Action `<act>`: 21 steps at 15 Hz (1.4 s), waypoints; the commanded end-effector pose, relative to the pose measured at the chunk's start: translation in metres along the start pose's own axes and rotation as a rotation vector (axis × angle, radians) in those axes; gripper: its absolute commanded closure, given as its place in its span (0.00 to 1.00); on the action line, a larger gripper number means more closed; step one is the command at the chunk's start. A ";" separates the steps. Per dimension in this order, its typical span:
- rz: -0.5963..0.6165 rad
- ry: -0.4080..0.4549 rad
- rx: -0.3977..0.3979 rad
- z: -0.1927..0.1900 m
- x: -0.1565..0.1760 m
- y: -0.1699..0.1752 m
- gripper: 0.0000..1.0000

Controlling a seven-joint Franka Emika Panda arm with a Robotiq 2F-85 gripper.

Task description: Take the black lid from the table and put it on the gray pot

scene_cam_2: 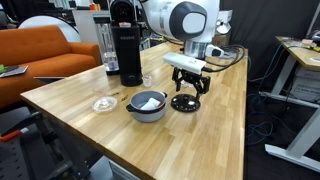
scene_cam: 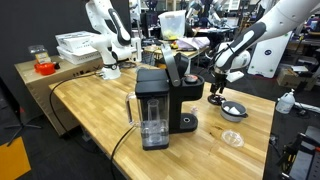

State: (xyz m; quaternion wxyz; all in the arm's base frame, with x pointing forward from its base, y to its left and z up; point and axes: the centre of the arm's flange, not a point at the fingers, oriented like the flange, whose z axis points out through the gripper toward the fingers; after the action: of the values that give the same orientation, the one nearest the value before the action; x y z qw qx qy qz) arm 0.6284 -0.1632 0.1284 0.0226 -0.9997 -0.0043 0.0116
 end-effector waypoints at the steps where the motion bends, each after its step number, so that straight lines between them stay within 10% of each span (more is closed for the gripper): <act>1: 0.005 -0.012 0.036 0.000 0.014 0.007 0.00; 17: 0.007 -0.095 0.059 0.011 0.007 0.007 0.00; 21: 0.003 -0.084 0.058 0.009 0.014 0.006 0.30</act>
State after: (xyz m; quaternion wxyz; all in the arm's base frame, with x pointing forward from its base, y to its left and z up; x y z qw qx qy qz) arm 0.6323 -0.1656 0.1183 0.0378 -0.9979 -0.0033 0.0523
